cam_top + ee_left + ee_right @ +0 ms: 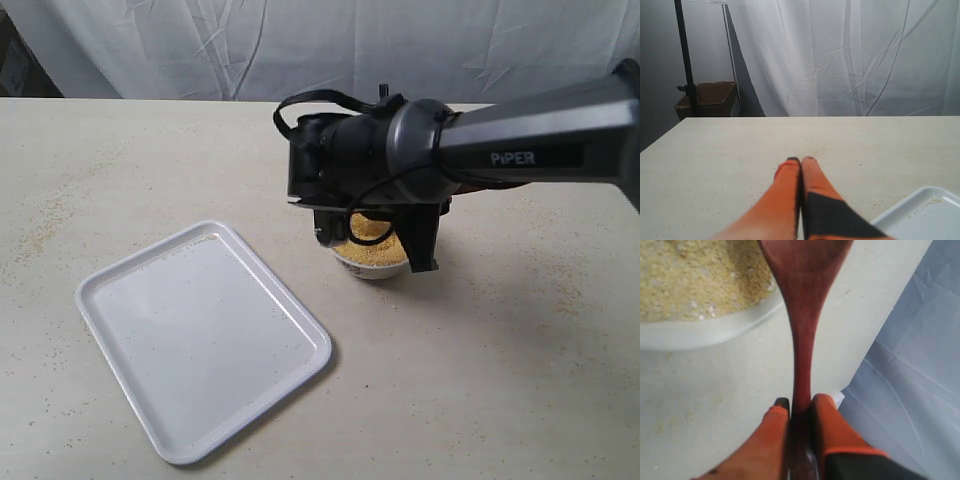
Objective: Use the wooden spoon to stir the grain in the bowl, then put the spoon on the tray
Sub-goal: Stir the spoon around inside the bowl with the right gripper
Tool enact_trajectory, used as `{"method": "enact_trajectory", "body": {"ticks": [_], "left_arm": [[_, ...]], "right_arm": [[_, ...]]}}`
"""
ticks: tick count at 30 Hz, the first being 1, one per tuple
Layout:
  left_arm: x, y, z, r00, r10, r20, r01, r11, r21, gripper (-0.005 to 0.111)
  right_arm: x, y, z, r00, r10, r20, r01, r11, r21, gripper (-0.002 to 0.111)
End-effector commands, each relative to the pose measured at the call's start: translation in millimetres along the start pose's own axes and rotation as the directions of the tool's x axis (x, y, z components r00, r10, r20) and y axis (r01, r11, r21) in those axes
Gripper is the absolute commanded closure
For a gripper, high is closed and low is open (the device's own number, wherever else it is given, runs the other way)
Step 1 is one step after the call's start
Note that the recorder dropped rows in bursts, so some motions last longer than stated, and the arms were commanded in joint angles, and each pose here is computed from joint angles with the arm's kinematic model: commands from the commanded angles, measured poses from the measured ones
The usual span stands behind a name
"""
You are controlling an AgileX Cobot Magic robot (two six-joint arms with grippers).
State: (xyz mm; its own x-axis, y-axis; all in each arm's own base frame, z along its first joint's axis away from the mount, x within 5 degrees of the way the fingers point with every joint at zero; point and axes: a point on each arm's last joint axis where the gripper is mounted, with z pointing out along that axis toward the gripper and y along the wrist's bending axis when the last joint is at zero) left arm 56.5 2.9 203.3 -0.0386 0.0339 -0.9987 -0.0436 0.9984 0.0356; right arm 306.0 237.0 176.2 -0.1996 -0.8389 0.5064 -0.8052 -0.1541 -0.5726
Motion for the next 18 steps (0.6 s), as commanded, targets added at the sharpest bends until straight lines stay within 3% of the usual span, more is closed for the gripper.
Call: {"method": "enact_trajectory", "body": {"ticks": [1,18], "left_arm": [[1.5,-0.4,-0.1,1.0,-0.006,-0.001,0.006,1.0,0.006,0.106],[1.5,-0.4,-0.1,1.0,-0.006,-0.001,0.006,1.0,0.006,0.106]], "right_arm": [[9.3,-6.7,-10.2,0.999,0.039,0.019,-0.039,0.999,0.002,0.109],[35.2,-20.9,-34.6,0.989,0.124,0.077,-0.126,0.992,0.022,0.109]]}}
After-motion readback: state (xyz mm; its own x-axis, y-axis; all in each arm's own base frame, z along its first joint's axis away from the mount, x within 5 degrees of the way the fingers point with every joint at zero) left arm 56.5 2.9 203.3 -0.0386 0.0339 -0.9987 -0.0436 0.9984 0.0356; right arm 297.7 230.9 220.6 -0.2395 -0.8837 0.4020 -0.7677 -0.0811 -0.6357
